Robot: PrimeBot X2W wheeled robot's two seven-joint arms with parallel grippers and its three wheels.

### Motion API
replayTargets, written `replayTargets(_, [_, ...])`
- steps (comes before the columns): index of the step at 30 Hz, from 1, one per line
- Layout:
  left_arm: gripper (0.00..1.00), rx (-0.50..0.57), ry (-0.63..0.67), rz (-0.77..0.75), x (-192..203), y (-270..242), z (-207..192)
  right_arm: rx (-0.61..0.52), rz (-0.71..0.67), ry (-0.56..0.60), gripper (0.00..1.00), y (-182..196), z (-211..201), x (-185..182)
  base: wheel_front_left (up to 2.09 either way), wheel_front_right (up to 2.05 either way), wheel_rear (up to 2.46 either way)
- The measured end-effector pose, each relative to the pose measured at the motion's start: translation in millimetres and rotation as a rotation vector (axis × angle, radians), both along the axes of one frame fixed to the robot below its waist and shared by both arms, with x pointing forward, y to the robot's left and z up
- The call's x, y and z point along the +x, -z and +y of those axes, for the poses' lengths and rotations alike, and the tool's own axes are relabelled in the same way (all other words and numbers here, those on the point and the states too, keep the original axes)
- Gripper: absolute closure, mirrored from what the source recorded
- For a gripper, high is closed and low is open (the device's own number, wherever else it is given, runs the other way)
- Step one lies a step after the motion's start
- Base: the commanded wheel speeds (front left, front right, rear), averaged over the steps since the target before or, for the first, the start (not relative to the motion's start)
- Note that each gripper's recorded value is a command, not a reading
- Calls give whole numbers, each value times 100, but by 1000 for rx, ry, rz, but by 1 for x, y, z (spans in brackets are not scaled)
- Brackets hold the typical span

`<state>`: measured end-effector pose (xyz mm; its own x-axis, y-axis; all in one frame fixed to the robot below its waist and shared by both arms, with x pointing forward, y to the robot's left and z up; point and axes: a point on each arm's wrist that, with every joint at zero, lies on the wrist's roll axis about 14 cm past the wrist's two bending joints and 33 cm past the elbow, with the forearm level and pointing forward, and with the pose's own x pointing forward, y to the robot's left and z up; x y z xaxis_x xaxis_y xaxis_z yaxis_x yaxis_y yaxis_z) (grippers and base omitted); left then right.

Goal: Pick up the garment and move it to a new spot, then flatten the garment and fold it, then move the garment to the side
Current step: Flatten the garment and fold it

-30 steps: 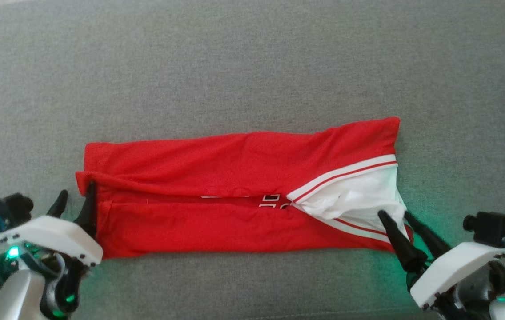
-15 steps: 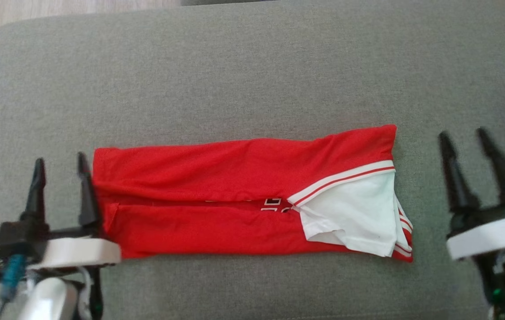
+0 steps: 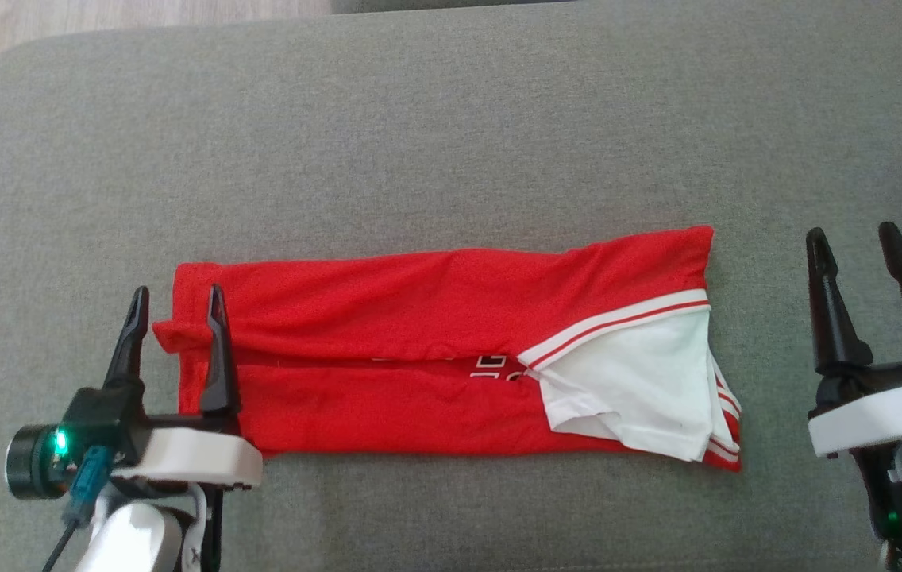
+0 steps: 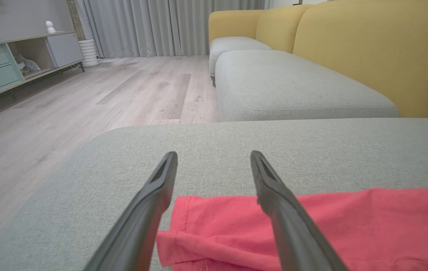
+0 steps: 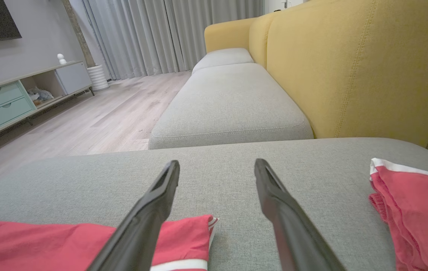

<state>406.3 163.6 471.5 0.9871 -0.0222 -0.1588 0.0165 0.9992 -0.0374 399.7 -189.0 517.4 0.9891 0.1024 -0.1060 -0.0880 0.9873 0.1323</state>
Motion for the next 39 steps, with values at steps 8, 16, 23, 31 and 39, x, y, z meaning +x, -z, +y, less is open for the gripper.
replayTargets(8, [0,3,-1,6,3,1,1,4,13,-3,0,4,1,1,0,0,0])
replayTargets(16, [0,8,-15,6,4,1,7,63,290,-57,0,82,17,-15,0,0,0])
replayTargets(23, [0,8,-42,5,5,3,14,130,548,-133,0,156,46,-38,0,0,0])
replayTargets(31, [0,-9,-59,-37,1,-2,16,157,638,-220,10,165,63,-26,0,0,0])
replayTargets(39, [0,-21,-62,-56,-1,-5,15,161,619,-265,100,155,72,-26,0,0,0])
